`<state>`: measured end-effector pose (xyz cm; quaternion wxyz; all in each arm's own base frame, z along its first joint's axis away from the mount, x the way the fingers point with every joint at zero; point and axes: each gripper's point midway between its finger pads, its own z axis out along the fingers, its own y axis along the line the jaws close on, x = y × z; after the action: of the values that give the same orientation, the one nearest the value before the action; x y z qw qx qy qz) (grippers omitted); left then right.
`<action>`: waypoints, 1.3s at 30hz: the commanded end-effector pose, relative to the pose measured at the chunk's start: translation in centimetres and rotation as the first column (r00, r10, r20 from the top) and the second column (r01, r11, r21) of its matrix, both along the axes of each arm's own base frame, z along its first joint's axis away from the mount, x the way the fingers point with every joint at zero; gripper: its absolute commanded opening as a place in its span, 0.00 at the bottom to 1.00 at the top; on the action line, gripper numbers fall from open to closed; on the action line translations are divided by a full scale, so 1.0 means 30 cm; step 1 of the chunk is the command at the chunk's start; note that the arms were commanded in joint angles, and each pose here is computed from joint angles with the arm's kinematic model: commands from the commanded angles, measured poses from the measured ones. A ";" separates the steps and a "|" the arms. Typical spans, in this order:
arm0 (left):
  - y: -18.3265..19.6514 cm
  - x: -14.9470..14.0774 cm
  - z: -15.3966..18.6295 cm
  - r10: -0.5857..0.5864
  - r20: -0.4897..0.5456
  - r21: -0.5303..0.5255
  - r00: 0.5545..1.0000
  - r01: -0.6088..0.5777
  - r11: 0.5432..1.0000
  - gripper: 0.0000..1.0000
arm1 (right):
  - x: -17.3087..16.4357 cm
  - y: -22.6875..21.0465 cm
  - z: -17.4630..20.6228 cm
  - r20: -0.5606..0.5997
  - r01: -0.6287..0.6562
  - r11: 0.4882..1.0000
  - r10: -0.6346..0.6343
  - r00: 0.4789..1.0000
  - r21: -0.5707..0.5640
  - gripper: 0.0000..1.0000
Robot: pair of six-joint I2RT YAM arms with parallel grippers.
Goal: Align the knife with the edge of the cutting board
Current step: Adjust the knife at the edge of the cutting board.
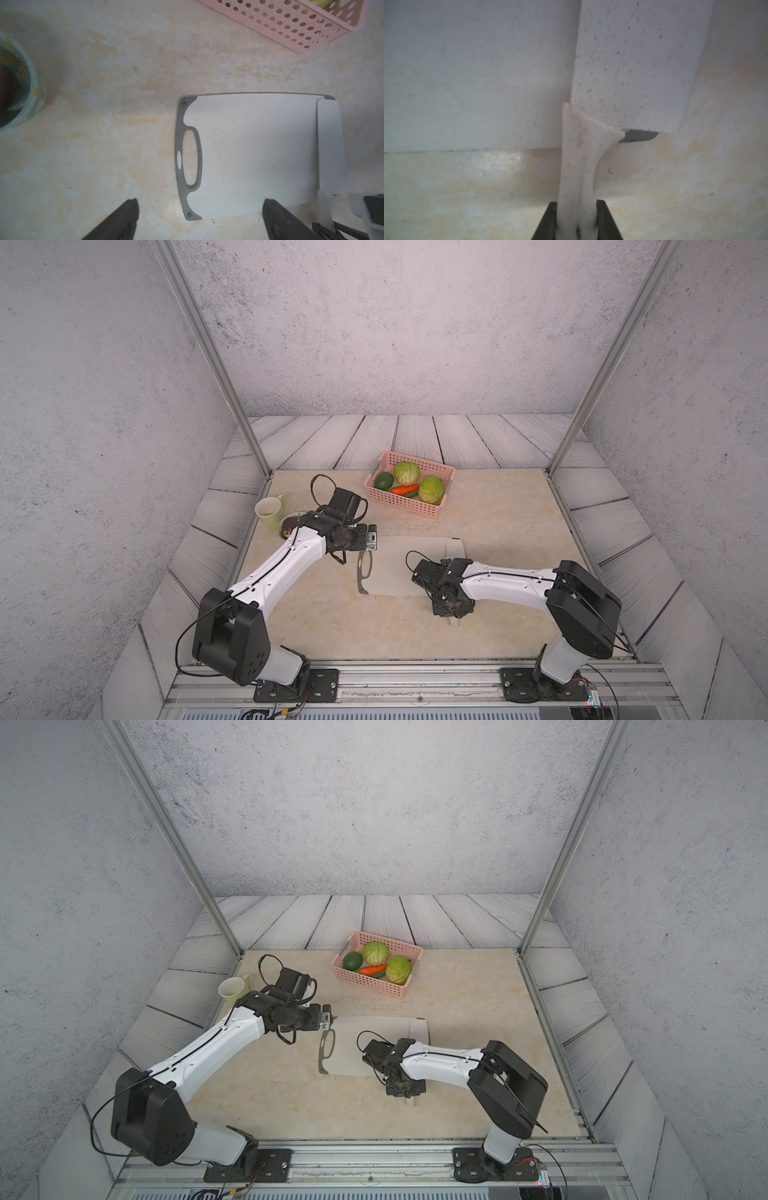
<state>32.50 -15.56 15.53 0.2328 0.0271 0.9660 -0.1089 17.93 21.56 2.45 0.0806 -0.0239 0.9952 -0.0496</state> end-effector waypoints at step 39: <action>-0.014 0.002 0.013 -0.015 0.002 0.005 1.000 0.015 1.000 0.98 | -0.023 -0.012 -0.038 -0.005 0.018 0.999 -0.018 1.000 0.031 0.24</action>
<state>32.48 -15.60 15.49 0.2322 0.0277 0.9662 -0.1088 17.76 22.08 1.57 0.0835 -0.0183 0.9961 -0.0235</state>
